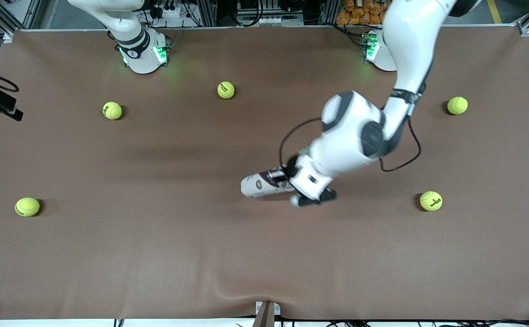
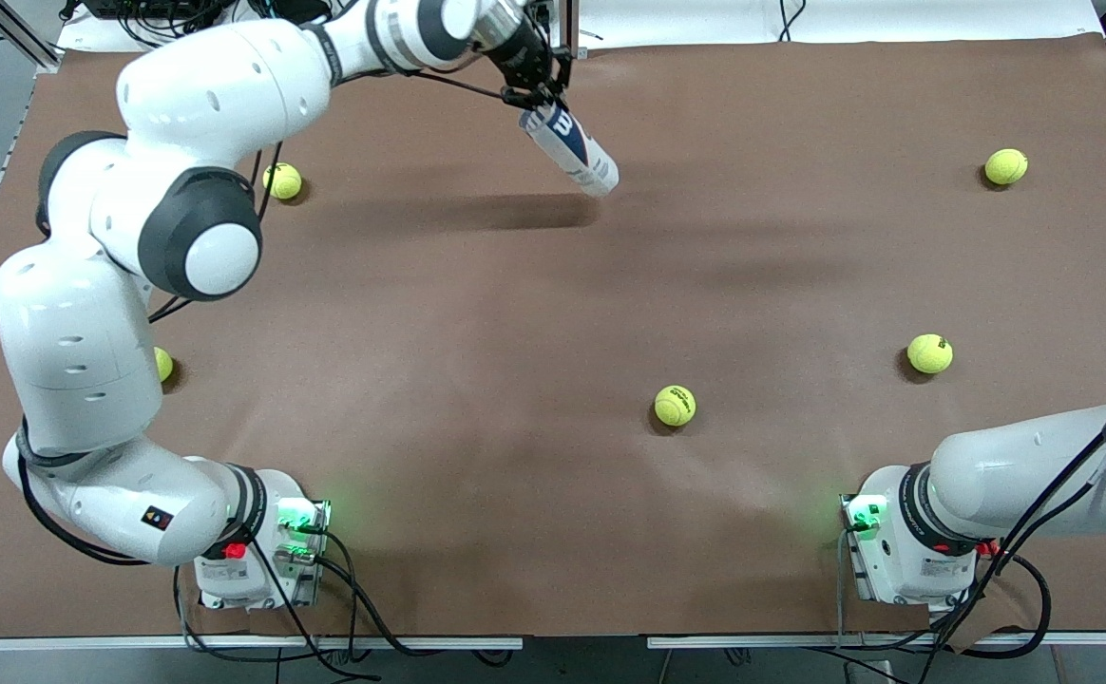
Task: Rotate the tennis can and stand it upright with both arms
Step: 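Lift the can's end with the left gripper, tilting it upward, then lower the can upright onto the table and open the left gripper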
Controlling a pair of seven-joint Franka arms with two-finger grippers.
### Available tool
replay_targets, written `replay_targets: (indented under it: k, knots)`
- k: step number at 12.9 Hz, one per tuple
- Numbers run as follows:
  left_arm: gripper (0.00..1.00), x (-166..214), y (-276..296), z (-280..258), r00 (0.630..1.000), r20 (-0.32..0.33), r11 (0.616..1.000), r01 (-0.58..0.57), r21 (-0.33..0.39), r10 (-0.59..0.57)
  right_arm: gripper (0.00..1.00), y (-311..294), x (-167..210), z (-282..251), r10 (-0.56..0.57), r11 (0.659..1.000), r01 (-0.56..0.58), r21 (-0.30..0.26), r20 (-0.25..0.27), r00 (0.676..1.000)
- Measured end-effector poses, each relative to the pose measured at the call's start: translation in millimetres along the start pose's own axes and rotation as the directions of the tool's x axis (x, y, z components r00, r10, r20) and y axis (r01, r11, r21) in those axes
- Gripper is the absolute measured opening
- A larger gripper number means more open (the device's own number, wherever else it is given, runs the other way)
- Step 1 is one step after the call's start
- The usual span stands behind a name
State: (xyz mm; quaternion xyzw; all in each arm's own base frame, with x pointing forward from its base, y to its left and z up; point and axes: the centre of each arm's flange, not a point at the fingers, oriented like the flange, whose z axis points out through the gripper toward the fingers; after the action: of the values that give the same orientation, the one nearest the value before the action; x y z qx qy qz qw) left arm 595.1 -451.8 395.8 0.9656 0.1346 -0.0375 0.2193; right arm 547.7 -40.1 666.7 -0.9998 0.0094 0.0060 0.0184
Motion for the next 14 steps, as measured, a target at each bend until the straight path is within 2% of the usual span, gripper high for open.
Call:
replay_targets:
  k: [3,6,11,14]
  knots:
    - [0.04,-55.6,24.0,26.5,1.000,-0.021,0.987,-0.010,0.158,0.013,1.00,-7.4,-2.2,0.8,-0.014,1.000,0.015,-0.017,0.021,1.000]
    - [0.04,-96.4,38.8,36.9,0.998,-0.023,0.951,-0.056,0.304,0.066,1.00,-5.3,-0.7,6.0,-0.011,0.999,0.012,-0.034,0.034,0.999]
    - [0.04,-117.1,50.6,58.7,0.984,-0.113,0.913,-0.082,0.399,0.138,1.00,-7.0,1.0,8.6,-0.014,0.999,0.016,-0.036,0.038,0.999]
    - [0.04,-124.4,56.4,77.7,0.980,-0.106,0.904,-0.112,0.412,0.170,1.00,-5.3,1.1,8.4,-0.011,0.999,0.012,-0.036,0.036,0.999]
